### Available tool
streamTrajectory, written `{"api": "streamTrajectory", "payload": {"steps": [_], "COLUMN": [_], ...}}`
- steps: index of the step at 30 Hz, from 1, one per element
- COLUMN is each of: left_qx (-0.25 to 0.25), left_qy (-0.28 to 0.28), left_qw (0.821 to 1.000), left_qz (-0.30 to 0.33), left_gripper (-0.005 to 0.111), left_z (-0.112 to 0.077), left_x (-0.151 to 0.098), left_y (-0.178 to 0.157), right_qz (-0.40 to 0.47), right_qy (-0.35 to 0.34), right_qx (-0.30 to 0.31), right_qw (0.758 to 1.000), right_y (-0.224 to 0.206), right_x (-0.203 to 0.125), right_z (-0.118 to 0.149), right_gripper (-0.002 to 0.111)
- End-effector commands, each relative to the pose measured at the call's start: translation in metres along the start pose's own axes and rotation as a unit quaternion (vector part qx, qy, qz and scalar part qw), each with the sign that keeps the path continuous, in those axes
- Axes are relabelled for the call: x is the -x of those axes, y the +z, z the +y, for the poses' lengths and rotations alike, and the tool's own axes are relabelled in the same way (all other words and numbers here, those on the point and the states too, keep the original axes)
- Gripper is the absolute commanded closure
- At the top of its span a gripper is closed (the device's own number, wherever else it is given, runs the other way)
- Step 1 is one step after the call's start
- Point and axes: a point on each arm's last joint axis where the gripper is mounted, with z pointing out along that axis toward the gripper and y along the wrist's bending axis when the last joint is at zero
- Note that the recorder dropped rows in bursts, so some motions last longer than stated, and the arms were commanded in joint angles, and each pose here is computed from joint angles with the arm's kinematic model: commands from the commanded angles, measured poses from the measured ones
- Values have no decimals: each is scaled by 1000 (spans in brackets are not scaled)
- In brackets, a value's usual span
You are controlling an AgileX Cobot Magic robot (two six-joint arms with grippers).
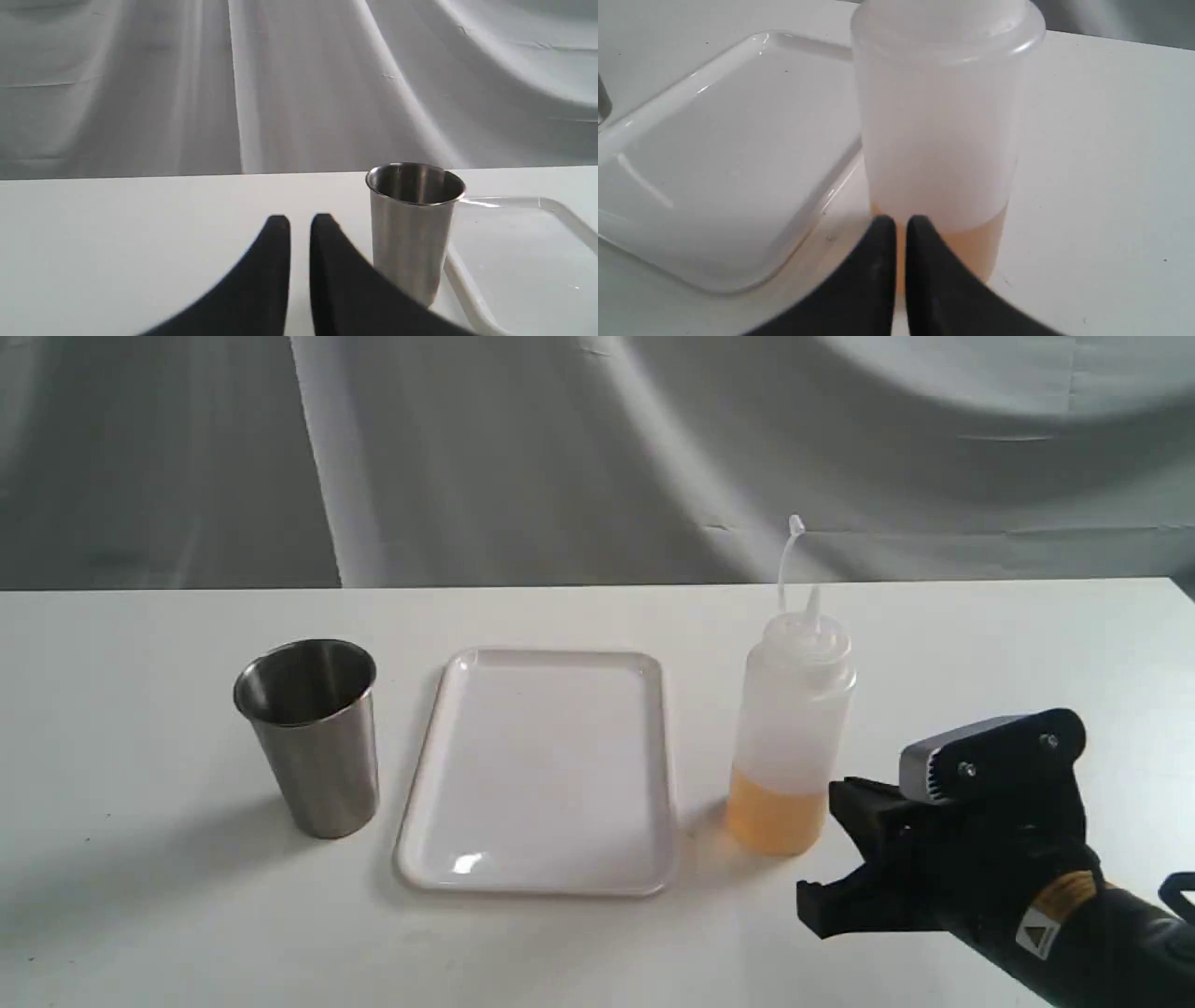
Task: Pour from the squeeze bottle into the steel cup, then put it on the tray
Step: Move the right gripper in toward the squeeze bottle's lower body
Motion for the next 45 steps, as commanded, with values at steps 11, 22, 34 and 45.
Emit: {"api": "streamTrajectory", "payload": {"steps": [11, 22, 34, 45], "left_qx": [0, 0, 0, 0], "left_qy": [-4, -2, -4, -2], "left_qw": [1000, 1000, 1000, 1000], "left_qz": [-1, -1, -1, -1], "left_gripper": [98, 98, 98, 98], "left_z": [0, 0, 0, 0], "left_x": [-1, -1, -1, -1], "left_y": [0, 0, 0, 0], "right_qz": [9, 4, 0, -11], "right_qy": [-1, 0, 0, 10], "right_qx": [-2, -3, -2, -14], "right_qw": [1000, 1000, 1000, 1000], "right_y": [0, 0, 35, 63], "right_x": [-3, -2, -2, -9], "right_z": [0, 0, -1, -5], "right_gripper": [21, 20, 20, 20]}}
